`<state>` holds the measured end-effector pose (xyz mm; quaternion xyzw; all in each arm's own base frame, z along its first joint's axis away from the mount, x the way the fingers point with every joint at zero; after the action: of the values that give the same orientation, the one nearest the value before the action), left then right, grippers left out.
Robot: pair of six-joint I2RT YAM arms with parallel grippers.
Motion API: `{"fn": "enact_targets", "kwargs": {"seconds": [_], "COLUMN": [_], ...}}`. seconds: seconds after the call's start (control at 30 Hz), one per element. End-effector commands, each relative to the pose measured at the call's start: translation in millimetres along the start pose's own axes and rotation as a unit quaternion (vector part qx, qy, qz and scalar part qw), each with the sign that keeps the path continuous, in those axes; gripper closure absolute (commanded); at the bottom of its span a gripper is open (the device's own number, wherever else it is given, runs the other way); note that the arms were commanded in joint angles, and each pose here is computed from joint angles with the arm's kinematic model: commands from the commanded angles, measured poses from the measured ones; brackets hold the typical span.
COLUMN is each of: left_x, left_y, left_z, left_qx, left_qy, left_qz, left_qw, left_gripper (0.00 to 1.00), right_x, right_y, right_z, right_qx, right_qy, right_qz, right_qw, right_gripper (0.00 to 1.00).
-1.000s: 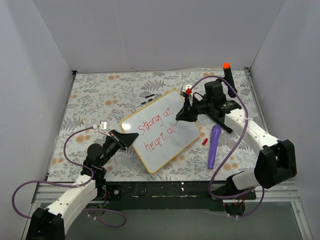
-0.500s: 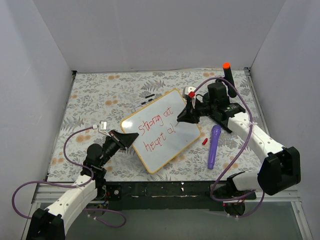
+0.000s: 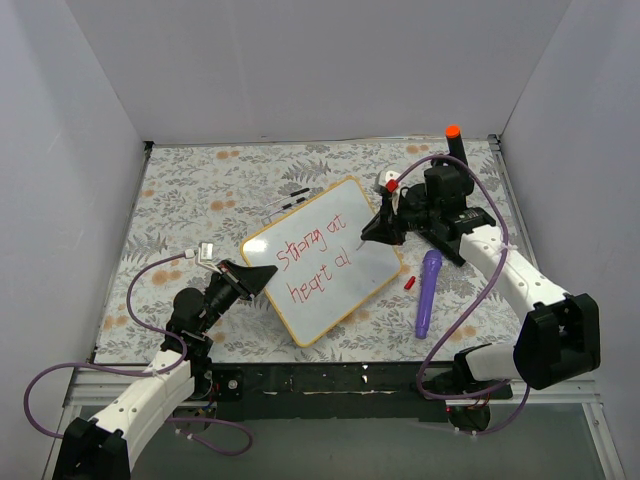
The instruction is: Write a sentence on the whiteboard
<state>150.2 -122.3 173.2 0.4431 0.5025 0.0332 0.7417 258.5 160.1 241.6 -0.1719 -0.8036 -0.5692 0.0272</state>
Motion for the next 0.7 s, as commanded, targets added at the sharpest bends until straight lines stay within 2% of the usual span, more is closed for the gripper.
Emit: {"fn": "enact_targets", "kwargs": {"seconds": [0.0,0.67], "left_x": [-10.6,-9.0], "left_y": [5.0,4.8], "left_z": [-6.0,-4.0], "left_qx": [-0.044,-0.043], "left_qy": [-0.055,-0.05], "left_qz": [0.001,-0.002], "left_qw": [0.998,0.998], "left_gripper": [1.0,1.0], "right_x": [-4.9,-19.5], "right_y": [8.8,5.2], "right_z": [-0.2,26.3], "right_qx": [-0.023,-0.023], "right_qy": [0.001,0.03], "right_qz": [-0.015,0.028], "right_qw": [1.0,0.999], "right_gripper": [0.99,0.99]}}
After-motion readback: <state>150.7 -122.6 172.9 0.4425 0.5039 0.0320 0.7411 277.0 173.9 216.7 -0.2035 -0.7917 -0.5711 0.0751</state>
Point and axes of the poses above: each gripper's point midway between its finger pads, its own z axis out along the fingers, its own x axis along the line the jaws close on, y = z × x, the point moved 9 cm from there along -z, back along the fingers, and after that the axes turned 9 degrees about z, right-handed, at the moved point
